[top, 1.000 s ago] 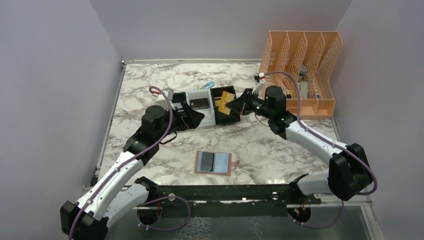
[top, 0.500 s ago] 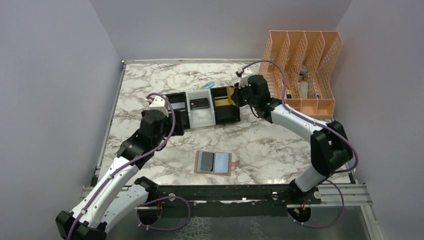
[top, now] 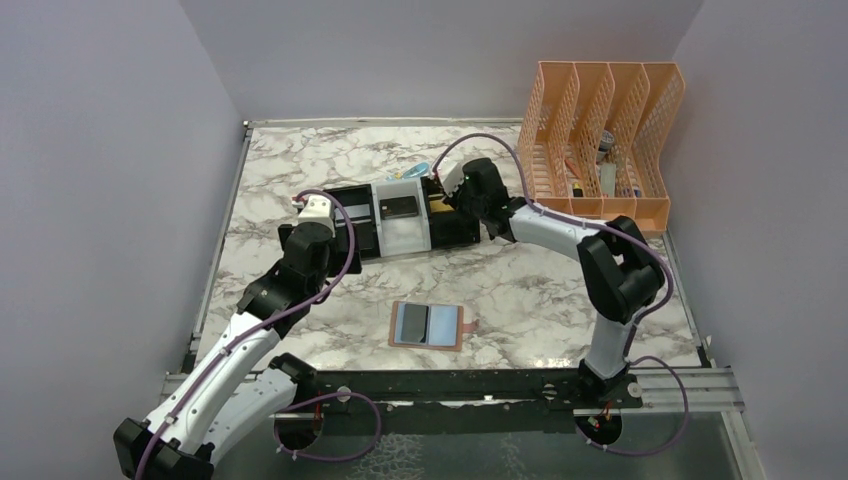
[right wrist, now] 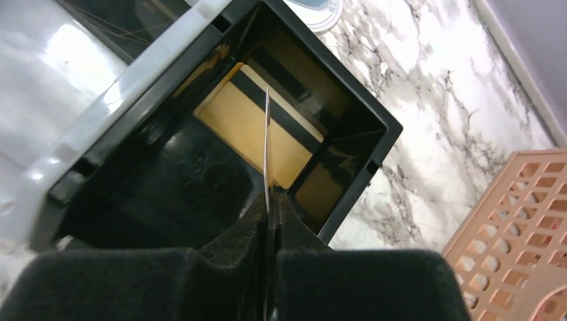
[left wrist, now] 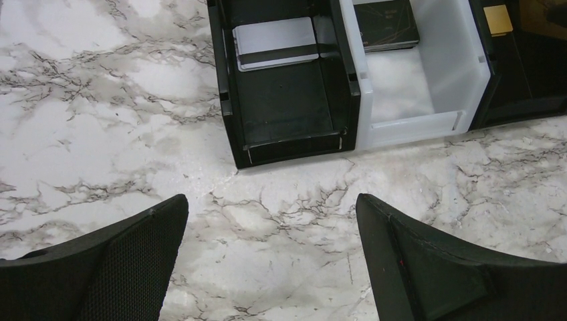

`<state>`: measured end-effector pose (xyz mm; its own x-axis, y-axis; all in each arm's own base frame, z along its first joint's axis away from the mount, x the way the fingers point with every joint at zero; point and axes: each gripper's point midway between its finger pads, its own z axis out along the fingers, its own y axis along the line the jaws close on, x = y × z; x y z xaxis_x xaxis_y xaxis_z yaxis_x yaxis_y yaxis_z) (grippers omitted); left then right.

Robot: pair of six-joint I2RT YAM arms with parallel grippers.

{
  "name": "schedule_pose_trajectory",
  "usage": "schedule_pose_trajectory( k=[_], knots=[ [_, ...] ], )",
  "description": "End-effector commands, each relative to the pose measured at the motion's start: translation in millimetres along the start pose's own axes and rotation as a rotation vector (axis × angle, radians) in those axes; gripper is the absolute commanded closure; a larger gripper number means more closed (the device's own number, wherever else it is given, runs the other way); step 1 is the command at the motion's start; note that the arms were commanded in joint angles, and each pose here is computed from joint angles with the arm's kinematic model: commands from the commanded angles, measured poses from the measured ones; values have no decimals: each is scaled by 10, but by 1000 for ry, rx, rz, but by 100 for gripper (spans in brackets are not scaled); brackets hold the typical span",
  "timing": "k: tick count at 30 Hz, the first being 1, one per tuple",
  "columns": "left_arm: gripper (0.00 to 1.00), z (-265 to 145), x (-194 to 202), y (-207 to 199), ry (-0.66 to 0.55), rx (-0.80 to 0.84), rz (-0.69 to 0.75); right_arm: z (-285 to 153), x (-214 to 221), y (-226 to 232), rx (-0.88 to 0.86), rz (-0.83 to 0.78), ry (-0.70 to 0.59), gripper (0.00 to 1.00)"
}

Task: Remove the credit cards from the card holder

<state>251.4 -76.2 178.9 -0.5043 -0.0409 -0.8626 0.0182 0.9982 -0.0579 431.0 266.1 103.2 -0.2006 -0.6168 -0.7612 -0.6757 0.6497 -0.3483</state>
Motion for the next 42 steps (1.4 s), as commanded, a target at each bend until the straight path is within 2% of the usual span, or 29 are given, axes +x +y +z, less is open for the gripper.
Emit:
schedule_pose_trajectory(
  k=[1,6,16,22,32,36,39,42],
  knots=[
    [1,21,-17,64,-4,-33,22,199,-47,-233,83,-185,5,99],
    [1,28,-24,88,-6,-49,25,330,-104,-373,161,-259,-24,98],
    [1,36,-20,103,-3,-56,25,553,-180,-412,171,-409,-56,98],
    [1,42,-15,106,0,-56,24,602,-313,-324,132,-452,-128,98],
    [1,45,-10,99,4,-50,25,821,-186,-146,84,-555,-167,94],
    [1,51,-5,97,7,-50,25,843,-170,-105,55,-558,-159,90],
    [1,51,-4,94,7,-48,26,840,-127,-48,19,-557,-146,80],
    [1,58,0,89,10,-47,27,834,-104,-7,0,-556,-149,79]
  ],
)
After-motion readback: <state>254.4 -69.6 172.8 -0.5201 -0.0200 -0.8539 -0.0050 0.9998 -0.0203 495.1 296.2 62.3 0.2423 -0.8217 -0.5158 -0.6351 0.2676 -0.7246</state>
